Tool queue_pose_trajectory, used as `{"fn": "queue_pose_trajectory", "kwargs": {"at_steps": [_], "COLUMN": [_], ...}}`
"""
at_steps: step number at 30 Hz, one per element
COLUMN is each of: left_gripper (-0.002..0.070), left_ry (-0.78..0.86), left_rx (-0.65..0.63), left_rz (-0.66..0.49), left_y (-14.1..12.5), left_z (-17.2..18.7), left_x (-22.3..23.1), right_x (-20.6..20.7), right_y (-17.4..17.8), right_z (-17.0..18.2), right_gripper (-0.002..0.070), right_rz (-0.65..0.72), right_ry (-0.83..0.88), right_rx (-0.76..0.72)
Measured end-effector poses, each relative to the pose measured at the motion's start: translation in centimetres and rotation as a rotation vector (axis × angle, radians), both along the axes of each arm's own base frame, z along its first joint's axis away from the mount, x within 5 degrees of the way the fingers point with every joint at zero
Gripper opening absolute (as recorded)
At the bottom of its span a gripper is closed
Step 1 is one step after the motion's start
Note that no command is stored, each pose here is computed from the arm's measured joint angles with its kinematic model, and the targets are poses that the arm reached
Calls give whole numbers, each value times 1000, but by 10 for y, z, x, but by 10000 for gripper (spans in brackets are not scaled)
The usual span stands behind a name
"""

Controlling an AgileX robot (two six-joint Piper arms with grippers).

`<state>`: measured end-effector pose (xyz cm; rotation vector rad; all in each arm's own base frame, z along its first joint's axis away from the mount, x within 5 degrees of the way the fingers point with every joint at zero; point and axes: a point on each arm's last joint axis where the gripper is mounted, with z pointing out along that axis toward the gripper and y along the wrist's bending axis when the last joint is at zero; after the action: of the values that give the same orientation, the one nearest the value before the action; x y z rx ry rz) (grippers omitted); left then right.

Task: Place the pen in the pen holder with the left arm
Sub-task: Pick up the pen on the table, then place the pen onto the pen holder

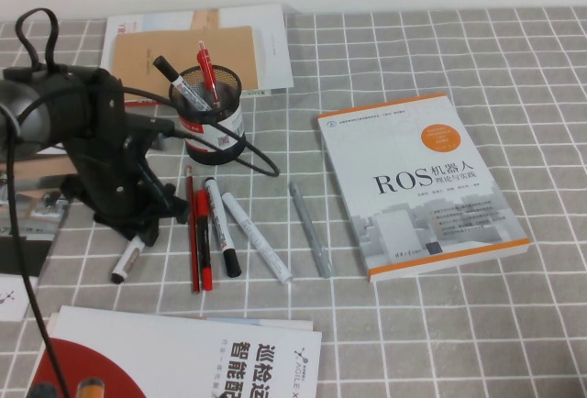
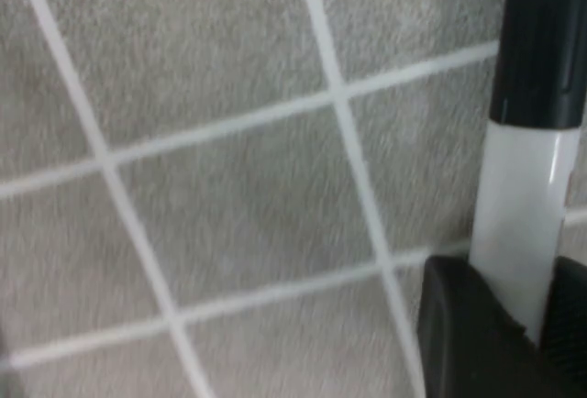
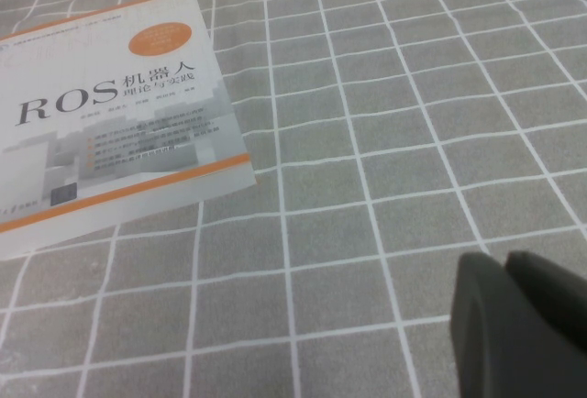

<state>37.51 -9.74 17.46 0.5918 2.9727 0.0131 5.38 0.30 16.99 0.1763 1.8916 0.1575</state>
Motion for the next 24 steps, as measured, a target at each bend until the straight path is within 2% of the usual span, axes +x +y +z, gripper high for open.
{"fn": "queue_pose_trajectory", "kwargs": {"at_steps": [5, 9, 12, 18, 24], "left_gripper": [120, 120, 120, 120, 120], "left_ry": [-55, -248, -395, -702, -1009], "left_rx": [-33, -118, -170, -280, -386], "left_rz": [20, 12, -23, -53, -18], "left_y": [3, 1, -1, -3, -4], "left_z": [33, 79, 99, 113, 117], "left_x": [-17, -45, -73, -104, -98], "right_x": [0, 0, 0, 0, 0], "right_y": [0, 0, 0, 0, 0], "right_z": [0, 0, 0, 0, 0], "right_gripper": [-15, -15, -15, -15, -15], "right_rz": [0, 0, 0, 0, 0], "right_ry": [0, 0, 0, 0, 0], "right_rx": [0, 0, 0, 0, 0]}}
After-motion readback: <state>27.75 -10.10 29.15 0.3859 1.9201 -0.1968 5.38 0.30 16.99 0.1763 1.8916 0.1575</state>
